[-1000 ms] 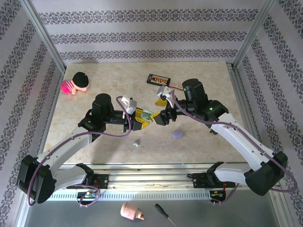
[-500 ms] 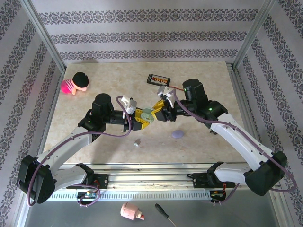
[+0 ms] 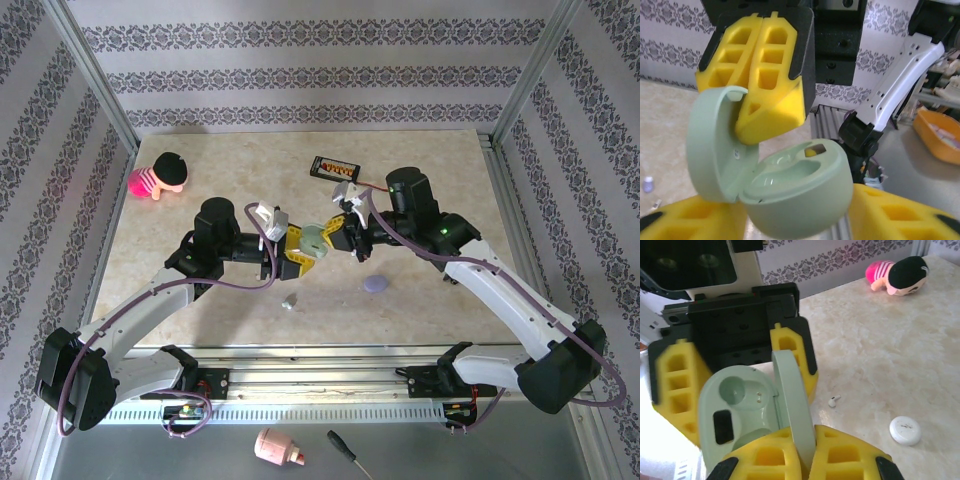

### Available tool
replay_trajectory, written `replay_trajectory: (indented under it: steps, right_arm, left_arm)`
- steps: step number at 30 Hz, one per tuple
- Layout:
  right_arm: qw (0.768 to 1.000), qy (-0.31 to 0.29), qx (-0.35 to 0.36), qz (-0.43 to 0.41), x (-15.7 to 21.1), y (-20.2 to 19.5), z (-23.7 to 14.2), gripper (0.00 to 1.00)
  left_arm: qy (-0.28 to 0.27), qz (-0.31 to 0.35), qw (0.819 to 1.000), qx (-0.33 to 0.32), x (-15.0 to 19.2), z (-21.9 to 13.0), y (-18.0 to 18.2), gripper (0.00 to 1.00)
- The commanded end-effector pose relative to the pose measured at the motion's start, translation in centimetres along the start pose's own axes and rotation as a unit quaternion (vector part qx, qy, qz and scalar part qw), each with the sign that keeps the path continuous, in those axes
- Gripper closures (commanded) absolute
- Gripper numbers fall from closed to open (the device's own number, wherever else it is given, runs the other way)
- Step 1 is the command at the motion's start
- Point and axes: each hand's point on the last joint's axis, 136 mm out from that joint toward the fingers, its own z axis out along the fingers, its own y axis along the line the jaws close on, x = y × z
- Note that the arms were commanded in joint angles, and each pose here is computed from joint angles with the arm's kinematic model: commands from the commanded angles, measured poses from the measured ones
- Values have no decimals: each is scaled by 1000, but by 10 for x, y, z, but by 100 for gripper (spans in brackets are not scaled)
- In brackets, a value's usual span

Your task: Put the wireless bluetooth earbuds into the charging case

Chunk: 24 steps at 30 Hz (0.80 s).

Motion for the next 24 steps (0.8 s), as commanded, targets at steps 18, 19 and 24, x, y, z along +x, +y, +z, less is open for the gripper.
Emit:
replay_trajectory:
  steps: [18,19,24]
  right_arm:
    - [998,-23,34,-49,-11,0,-2,100]
    - [998,-21,31,-48,-10,1,-2,100]
    - [999,-9,29,-45,-4,1,1,100]
  left_arm:
    - [-19,9,1000,-14,-18,4,5,16]
    - [-19,11,1000,-15,-18,4,5,17]
    - [-21,12,1000,-13,-21,4,5,25]
